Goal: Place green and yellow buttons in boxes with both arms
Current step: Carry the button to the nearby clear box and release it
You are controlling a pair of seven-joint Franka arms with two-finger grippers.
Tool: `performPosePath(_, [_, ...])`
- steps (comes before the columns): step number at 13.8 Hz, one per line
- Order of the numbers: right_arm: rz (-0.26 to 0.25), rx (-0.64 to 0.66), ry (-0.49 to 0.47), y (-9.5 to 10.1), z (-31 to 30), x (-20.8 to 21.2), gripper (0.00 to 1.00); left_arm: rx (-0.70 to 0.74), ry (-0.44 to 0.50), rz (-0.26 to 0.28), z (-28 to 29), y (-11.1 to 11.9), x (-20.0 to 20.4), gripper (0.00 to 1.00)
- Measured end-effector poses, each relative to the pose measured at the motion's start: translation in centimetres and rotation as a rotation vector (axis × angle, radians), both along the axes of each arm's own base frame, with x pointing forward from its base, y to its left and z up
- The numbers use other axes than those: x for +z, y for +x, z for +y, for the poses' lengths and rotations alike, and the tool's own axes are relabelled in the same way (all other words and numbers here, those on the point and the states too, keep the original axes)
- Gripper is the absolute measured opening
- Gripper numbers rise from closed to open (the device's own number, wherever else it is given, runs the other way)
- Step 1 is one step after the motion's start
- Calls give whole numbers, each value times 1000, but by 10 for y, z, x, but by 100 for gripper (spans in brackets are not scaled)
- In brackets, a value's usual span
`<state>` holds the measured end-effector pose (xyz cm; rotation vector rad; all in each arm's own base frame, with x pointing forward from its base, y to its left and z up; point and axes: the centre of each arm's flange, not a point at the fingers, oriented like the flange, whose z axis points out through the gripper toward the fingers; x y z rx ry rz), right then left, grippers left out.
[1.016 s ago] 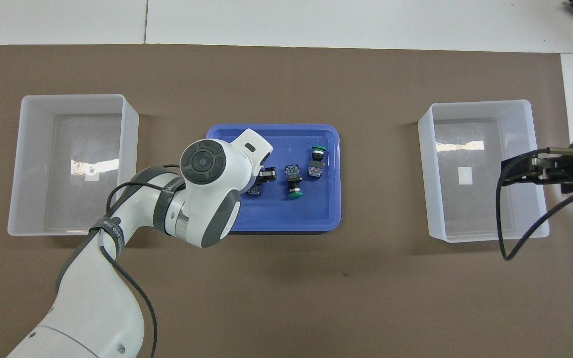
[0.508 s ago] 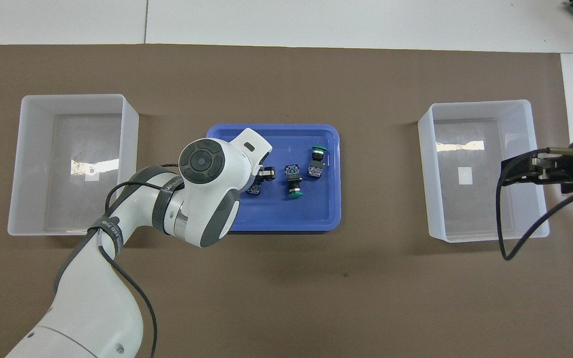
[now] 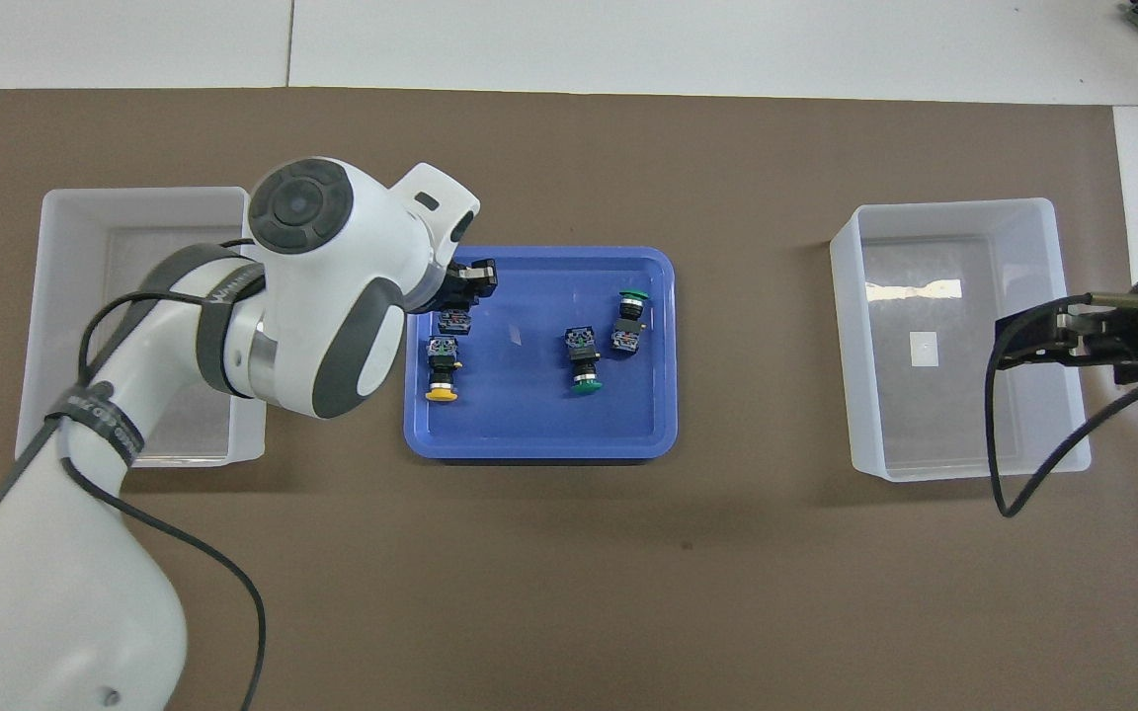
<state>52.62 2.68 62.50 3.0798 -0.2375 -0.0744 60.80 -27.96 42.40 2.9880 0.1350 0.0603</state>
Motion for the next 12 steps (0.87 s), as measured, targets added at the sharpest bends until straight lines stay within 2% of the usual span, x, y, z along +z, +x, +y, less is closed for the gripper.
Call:
performPosePath(3, [0, 0, 0, 0, 0, 0, 100, -6, 16, 32, 84, 28, 52, 41])
performPosePath(5, [0, 0, 0, 0, 0, 0, 100, -60, 22, 26, 154, 42, 59, 41])
performPosePath(7, [0, 0, 0, 0, 0, 0, 100, -113, 26, 27, 226, 50, 53, 41])
performPosePath(9, [0, 0, 0, 0, 0, 0, 100, -144, 26, 50, 278, 45, 34, 41])
performPosePath(12, [0, 0, 0, 0, 0, 0, 100, -155, 41, 50, 289, 22, -14, 41])
